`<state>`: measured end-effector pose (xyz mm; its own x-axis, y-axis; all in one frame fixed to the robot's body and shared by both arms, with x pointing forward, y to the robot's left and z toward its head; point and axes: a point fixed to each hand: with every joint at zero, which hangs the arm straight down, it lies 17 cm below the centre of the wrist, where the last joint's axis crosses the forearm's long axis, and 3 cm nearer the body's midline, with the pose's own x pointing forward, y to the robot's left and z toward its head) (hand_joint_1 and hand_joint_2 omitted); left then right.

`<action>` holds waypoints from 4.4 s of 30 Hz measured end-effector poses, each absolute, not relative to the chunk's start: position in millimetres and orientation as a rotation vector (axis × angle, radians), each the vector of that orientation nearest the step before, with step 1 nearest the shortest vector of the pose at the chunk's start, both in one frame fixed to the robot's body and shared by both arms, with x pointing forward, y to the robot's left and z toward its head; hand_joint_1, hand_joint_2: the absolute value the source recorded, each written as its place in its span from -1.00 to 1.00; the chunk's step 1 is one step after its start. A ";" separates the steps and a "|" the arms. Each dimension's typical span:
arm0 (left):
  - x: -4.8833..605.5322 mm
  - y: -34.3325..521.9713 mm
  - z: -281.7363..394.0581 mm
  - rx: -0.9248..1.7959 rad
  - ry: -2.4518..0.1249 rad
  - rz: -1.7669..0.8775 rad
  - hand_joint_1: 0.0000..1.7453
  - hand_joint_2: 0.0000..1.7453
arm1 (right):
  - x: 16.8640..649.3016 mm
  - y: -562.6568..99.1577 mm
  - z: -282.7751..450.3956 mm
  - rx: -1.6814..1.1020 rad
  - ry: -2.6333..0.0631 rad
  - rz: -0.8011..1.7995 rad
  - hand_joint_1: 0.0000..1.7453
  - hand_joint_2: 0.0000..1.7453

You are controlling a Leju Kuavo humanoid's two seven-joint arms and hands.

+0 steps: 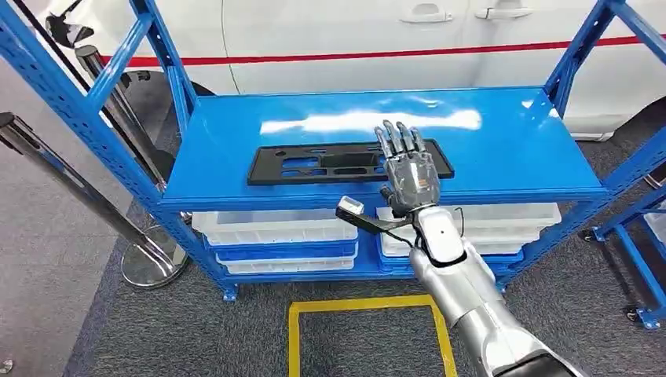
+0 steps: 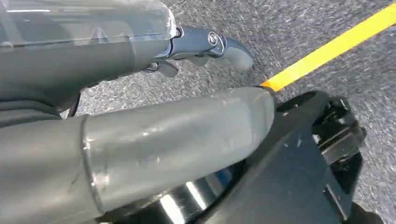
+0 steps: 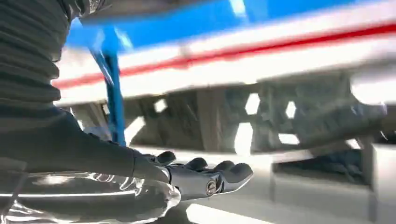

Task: Take the parts from the cabinet and place them on the table.

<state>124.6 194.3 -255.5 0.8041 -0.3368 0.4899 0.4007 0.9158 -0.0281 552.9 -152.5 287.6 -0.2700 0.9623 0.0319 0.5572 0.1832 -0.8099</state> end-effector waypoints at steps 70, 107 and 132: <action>180.0 177.3 -236.3 -0.162 -0.615 -0.452 -1.00 -1.00 | 543.5 -121.3 236.5 -1.470 -1.871 1.073 -1.00 1.00; 183.2 176.5 -234.5 -0.164 -0.632 -0.488 -1.00 -1.00 | 550.6 -154.1 206.6 -1.486 -1.756 1.094 -1.00 1.00; 183.3 175.2 -233.5 -0.175 -0.636 -0.481 -1.00 -1.00 | 551.8 -157.9 211.2 -1.498 -1.756 1.078 -1.00 1.00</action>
<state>183.3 175.2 -233.5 0.6989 -0.3771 0.6077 0.4823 0.8760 -0.0111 551.8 -157.9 211.2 -0.1960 0.9781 -0.0695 0.5043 0.0397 -0.8626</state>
